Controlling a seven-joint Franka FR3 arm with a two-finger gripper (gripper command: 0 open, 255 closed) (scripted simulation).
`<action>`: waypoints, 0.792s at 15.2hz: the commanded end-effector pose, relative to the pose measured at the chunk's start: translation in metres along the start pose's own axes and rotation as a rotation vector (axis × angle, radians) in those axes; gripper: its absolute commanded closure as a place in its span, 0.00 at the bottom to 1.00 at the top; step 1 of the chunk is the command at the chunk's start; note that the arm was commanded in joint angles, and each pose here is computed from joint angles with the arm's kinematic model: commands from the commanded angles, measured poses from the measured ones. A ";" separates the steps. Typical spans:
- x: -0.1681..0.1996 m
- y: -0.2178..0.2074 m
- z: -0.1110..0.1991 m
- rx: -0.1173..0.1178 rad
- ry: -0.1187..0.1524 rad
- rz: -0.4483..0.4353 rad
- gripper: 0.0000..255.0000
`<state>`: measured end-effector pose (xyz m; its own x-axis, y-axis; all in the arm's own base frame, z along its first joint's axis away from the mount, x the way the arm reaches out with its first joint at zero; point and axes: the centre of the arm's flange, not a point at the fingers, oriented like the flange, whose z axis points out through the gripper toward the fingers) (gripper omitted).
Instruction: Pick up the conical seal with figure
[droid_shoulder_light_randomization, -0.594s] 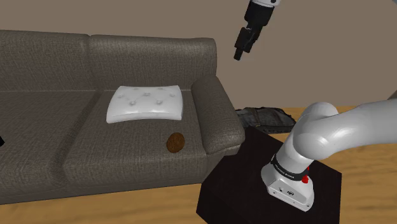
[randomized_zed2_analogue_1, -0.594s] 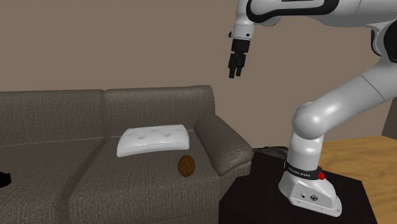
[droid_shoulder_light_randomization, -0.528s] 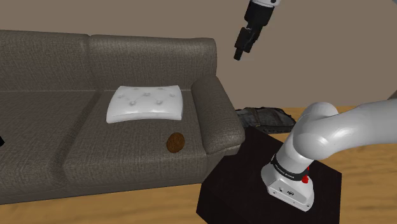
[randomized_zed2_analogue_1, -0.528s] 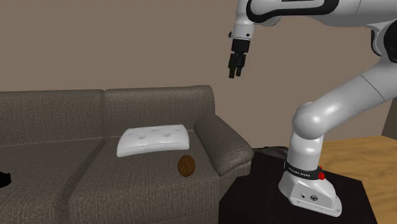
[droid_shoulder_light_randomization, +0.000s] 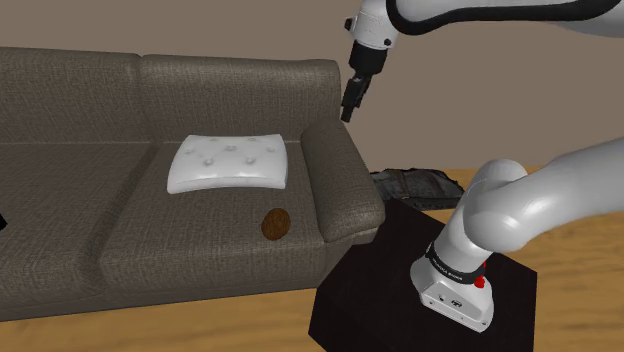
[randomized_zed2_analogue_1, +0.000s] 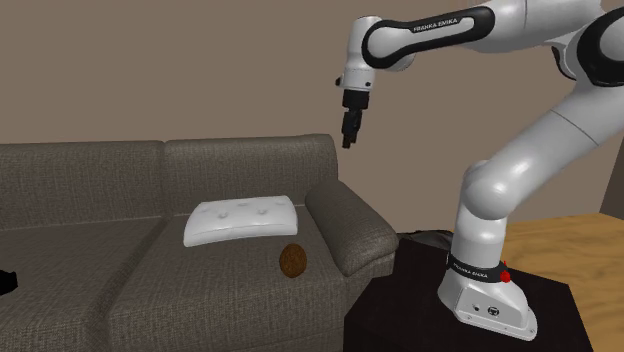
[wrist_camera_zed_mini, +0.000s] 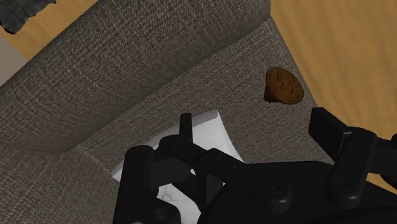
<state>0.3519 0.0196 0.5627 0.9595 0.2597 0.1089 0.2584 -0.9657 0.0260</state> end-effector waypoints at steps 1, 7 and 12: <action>0.015 -0.005 0.021 0.011 -0.007 -0.056 0.00; 0.053 -0.027 0.088 0.044 -0.033 -0.221 0.00; 0.081 -0.051 0.144 0.071 -0.055 -0.357 0.00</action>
<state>0.4285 0.0816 0.4386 0.8280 0.5580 0.0553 0.5594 -0.8288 -0.0127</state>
